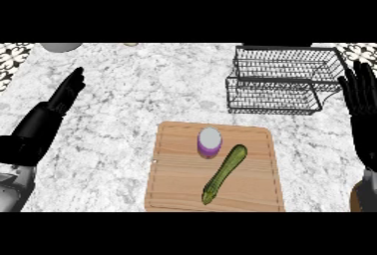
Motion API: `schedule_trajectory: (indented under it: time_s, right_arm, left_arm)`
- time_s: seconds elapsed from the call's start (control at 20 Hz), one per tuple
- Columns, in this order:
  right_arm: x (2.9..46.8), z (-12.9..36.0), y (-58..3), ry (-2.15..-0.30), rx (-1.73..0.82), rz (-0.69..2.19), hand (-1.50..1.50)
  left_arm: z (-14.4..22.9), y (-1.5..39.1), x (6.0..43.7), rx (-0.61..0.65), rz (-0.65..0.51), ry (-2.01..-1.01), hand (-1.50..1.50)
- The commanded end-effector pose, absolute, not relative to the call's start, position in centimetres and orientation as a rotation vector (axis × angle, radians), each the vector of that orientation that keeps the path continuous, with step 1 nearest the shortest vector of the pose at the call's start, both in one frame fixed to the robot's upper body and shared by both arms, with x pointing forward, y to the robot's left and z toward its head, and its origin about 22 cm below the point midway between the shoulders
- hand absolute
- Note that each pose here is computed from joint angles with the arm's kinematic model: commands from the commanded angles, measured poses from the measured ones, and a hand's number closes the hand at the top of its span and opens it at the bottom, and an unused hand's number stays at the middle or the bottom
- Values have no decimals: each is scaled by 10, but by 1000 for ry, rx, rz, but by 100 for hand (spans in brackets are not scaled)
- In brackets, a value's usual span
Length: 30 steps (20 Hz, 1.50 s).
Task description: Pick the can from the cutting board and place it in the tiered basket
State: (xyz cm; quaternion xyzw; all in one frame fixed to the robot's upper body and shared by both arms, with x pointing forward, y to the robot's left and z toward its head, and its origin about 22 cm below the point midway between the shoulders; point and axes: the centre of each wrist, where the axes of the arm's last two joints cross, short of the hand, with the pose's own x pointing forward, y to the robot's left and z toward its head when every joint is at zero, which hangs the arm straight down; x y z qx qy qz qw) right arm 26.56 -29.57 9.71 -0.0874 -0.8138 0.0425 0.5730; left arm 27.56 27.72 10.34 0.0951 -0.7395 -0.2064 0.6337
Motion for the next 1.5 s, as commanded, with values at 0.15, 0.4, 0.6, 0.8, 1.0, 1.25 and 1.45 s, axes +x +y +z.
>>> schedule_trajectory:
  time_s: [0.15,0.4,0.6,0.8,1.0,1.25,1.45]
  right_arm:
    - [292,107,-270,-1996,278,-47,150]
    - [309,49,-242,-1720,374,-232,-150]
    - [301,34,-236,-1669,884,-160,-150]
    - [290,43,-302,-1771,916,38,-150]
    - [300,96,-345,-1801,646,379,-150]
    - [295,186,-337,-1774,265,923,-150]
    - [288,233,-303,-1753,-4,1196,-150]
  left_arm:
    - [74,249,274,216,-269,-1712,0]
    - [51,219,270,152,-153,-1687,0]
    - [49,221,270,170,-138,-1675,0]
    - [39,203,265,189,-86,-1671,0]
    - [31,198,266,194,-89,-1662,0]
    - [38,209,272,197,-97,-1650,0]
    - [33,209,274,215,-120,-1672,0]
